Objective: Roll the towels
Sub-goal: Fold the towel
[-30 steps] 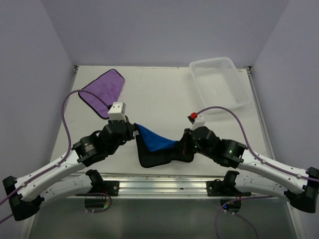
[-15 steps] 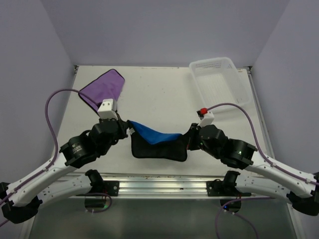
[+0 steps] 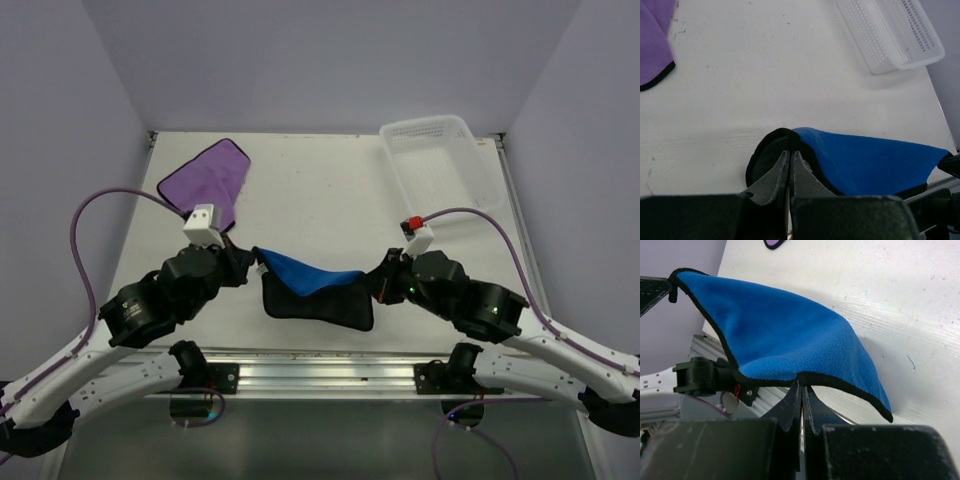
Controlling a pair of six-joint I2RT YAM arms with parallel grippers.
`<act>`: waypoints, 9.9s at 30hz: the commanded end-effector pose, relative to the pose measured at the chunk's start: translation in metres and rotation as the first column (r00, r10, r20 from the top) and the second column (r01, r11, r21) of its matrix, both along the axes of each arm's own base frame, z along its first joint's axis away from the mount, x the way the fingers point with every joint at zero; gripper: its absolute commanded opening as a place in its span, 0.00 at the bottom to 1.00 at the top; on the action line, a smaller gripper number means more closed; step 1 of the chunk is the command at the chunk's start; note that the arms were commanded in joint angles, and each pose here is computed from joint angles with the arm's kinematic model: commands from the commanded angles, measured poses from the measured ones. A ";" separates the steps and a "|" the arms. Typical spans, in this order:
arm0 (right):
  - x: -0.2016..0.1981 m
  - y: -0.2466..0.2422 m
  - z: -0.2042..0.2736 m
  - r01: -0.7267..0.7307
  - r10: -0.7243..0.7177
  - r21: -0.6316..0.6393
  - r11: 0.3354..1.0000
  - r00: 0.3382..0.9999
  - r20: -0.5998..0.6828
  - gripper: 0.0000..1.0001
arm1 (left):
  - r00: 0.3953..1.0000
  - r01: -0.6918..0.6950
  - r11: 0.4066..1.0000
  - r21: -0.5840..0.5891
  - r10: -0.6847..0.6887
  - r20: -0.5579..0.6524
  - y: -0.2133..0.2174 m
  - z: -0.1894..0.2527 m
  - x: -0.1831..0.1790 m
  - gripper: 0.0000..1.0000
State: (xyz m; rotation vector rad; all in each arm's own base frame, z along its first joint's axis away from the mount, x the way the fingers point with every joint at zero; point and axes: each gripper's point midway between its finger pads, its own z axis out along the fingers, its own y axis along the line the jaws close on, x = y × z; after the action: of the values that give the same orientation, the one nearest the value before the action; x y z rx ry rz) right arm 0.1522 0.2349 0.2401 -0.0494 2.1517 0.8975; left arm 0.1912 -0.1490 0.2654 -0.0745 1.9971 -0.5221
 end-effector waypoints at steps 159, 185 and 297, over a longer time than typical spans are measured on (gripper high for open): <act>-0.094 -0.048 -0.172 -0.217 0.210 0.059 0.974 0.779 -0.591 0.00 | 0.883 -0.057 0.998 0.029 0.064 -0.465 0.003 -0.209 -0.027 0.00; -0.115 -0.046 -0.179 -0.285 0.304 0.130 0.950 0.732 -0.610 0.00 | 0.878 0.000 0.999 0.050 0.024 -0.478 -0.007 -0.230 -0.036 0.00; 0.087 0.055 -0.184 -0.164 0.061 -0.278 0.947 0.936 -0.346 0.18 | 0.940 -0.077 0.976 0.203 0.139 -0.310 -0.020 -0.257 0.059 0.00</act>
State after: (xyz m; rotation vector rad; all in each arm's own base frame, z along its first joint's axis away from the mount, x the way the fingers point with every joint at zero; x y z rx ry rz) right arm 0.2464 0.2903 0.0570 -0.2241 2.6186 0.6310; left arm 0.2505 -0.1803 0.0158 -0.1240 2.3336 -0.3213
